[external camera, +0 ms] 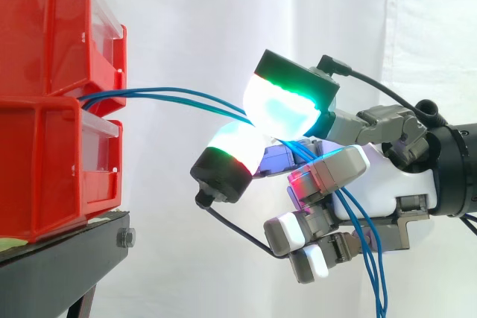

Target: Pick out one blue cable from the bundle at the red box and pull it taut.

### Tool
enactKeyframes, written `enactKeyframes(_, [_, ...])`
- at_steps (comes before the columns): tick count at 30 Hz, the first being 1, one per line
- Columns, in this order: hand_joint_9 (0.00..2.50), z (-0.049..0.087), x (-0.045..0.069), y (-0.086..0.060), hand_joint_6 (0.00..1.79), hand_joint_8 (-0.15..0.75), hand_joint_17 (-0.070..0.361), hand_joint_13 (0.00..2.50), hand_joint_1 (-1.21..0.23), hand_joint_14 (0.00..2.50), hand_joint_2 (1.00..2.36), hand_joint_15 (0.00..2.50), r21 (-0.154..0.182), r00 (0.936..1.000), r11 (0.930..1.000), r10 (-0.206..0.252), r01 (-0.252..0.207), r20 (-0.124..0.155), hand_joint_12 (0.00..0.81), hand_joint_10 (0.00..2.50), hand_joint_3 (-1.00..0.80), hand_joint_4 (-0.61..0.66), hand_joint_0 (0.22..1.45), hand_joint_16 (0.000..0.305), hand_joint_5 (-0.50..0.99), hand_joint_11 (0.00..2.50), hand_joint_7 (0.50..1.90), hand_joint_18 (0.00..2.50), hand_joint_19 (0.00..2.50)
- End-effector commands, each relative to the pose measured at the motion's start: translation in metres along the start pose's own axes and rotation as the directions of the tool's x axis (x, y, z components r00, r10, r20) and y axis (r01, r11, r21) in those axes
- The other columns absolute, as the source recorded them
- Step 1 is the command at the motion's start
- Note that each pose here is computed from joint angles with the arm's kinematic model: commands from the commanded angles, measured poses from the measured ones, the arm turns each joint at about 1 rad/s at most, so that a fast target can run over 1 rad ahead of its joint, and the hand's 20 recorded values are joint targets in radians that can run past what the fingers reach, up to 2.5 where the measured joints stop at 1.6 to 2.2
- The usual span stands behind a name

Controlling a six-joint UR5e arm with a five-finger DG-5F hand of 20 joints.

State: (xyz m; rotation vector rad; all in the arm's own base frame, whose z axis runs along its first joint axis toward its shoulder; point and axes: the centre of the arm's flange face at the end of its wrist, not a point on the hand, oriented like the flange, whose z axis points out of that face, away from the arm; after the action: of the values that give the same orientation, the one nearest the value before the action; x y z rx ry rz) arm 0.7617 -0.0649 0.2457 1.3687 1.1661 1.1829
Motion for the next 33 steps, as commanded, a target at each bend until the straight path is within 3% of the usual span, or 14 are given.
enactKeyframes(1, [1.49, -0.0001, -0.0008, 0.0001, 0.88, 0.29, 0.095, 1.13, -0.76, 0.02, 1.0, 0.55, 0.0, 1.0, 1.0, 0.0, 0.0, 0.001, 0.325, 0.04, -0.5, 0.07, 0.54, 0.042, -0.09, 1.11, 0.93, 1.05, 0.62])
enactKeyframes(8, [1.49, 0.0007, -0.0024, -0.0003, 0.86, 0.288, 0.094, 1.12, -0.63, 0.02, 1.0, 0.56, -0.004, 1.0, 1.0, 0.001, -0.001, -0.003, 0.326, 0.04, -0.5, 0.05, 0.57, 0.042, -0.09, 1.11, 0.95, 1.02, 0.63])
enactKeyframes(14, [1.5, -0.0001, -0.0027, 0.0002, 0.9, 0.293, 0.093, 1.12, -0.72, 0.02, 1.01, 0.57, 0.0, 1.0, 1.0, 0.0, 0.0, -0.001, 0.321, 0.04, -0.35, -0.01, 0.6, 0.041, -0.09, 1.12, 0.97, 1.02, 0.64])
enactKeyframes(19, [1.47, -0.0004, -0.0036, 0.0, 0.92, 0.289, 0.093, 1.11, -0.82, 0.02, 1.02, 0.57, 0.003, 1.0, 1.0, 0.0, 0.0, -0.002, 0.328, 0.04, -0.27, 0.02, 0.62, 0.041, -0.1, 1.12, 1.0, 1.0, 0.63])
enactKeyframes(22, [1.43, 0.0001, -0.0046, -0.0007, 0.93, 0.292, 0.093, 1.1, -0.89, 0.02, 1.02, 0.57, 0.002, 1.0, 1.0, 0.0, 0.0, -0.002, 0.324, 0.04, -0.29, 0.02, 0.65, 0.041, -0.1, 1.11, 1.0, 1.0, 0.63])
enactKeyframes(26, [1.43, 0.0004, -0.0034, -0.0005, 0.94, 0.305, 0.086, 1.09, -0.88, 0.02, 1.0, 0.54, -0.001, 1.0, 1.0, 0.001, -0.001, -0.004, 0.301, 0.04, -0.5, -0.1, 0.75, 0.038, -0.11, 1.1, 1.15, 0.99, 0.58])
enactKeyframes(29, [1.43, 0.0001, -0.0035, -0.0008, 0.95, 0.304, 0.085, 1.1, -0.87, 0.02, 1.0, 0.54, 0.002, 1.0, 1.0, 0.0, 0.0, -0.004, 0.3, 0.04, -0.5, -0.12, 0.72, 0.038, -0.12, 1.1, 1.22, 0.99, 0.58])
enactKeyframes(33, [1.47, -0.0001, -0.0033, 0.0007, 0.96, 0.299, 0.085, 1.11, -0.87, 0.02, 1.0, 0.56, 0.002, 1.0, 1.0, 0.0, 0.0, -0.004, 0.301, 0.04, -0.5, -0.11, 0.68, 0.038, -0.11, 1.1, 1.12, 0.99, 0.6])
